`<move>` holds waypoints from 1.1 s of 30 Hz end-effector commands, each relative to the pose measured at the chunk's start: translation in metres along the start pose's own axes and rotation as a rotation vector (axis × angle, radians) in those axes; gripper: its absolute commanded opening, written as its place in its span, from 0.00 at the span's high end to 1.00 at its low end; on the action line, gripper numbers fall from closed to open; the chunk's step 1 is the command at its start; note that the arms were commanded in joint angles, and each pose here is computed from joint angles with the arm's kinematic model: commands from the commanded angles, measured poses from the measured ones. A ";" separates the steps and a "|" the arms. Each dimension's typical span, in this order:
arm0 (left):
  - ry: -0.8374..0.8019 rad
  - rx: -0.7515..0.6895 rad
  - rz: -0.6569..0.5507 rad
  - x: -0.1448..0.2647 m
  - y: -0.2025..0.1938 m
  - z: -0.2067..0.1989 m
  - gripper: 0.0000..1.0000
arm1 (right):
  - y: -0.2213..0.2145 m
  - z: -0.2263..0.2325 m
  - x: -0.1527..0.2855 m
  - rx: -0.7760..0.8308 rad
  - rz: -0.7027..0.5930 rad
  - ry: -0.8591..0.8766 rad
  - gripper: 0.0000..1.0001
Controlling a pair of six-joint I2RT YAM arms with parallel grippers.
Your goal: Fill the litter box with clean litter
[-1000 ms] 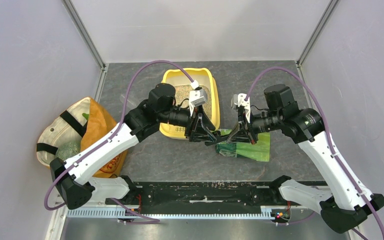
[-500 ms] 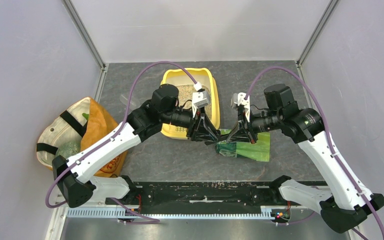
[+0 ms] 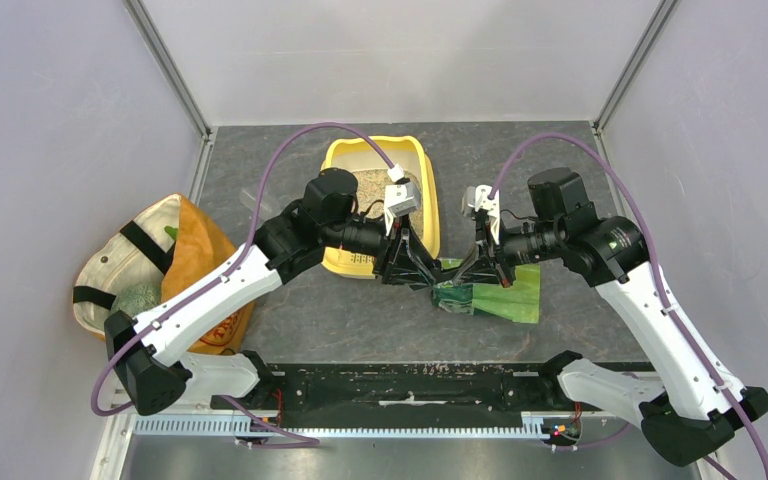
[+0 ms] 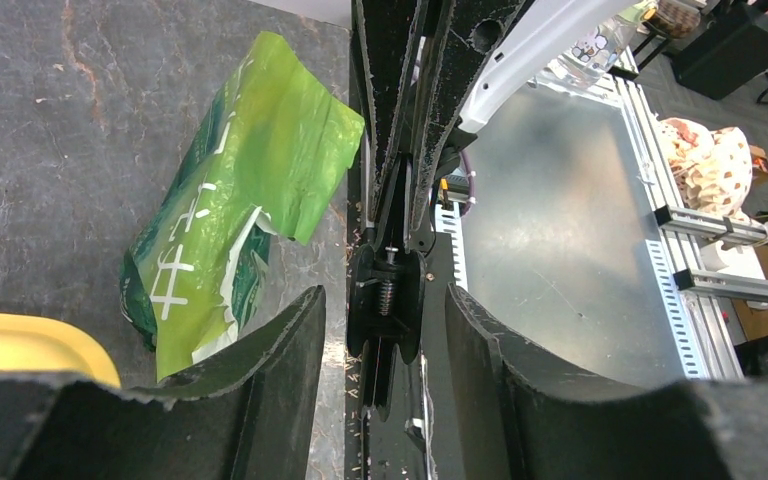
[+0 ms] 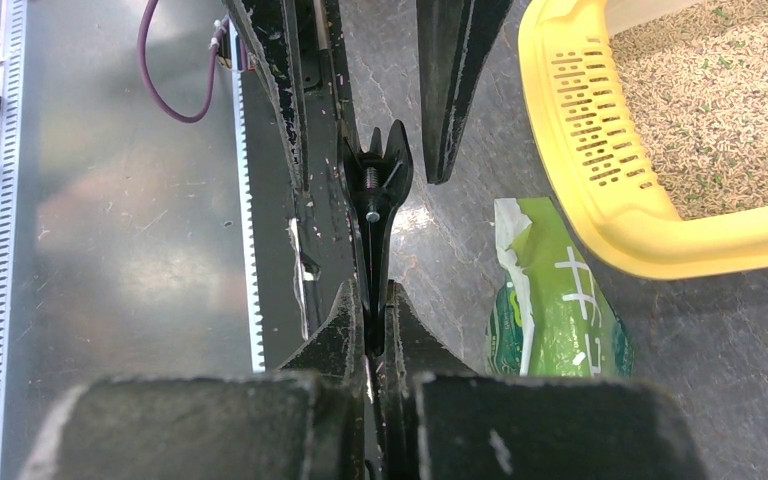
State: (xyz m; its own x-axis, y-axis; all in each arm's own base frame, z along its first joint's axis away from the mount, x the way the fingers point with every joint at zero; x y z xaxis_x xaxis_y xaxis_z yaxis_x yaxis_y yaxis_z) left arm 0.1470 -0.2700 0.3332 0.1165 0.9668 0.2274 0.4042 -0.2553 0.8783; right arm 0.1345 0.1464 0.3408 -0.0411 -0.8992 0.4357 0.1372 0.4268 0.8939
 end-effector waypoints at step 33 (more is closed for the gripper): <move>0.150 -0.355 0.151 0.010 0.011 0.056 0.98 | -0.036 -0.048 0.058 -0.101 0.249 -0.280 0.21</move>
State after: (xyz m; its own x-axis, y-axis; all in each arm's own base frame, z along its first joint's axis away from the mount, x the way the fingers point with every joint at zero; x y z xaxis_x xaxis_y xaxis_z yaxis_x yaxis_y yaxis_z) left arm 0.1921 -0.2643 0.3098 0.0359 0.9231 0.3828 0.2505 -0.3791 0.8908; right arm 0.1683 0.0907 0.3384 -0.2629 -0.7693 0.5823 0.3054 0.5062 0.8066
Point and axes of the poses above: each gripper's point midway between its finger pads, its own x axis back along the fingers, its own z axis along the line the jaws close on, y = z × x, the point moved 8 cm from there along x, back along the fingers, and after that the axes turned 6 degrees about x, right-handed, at the moved point
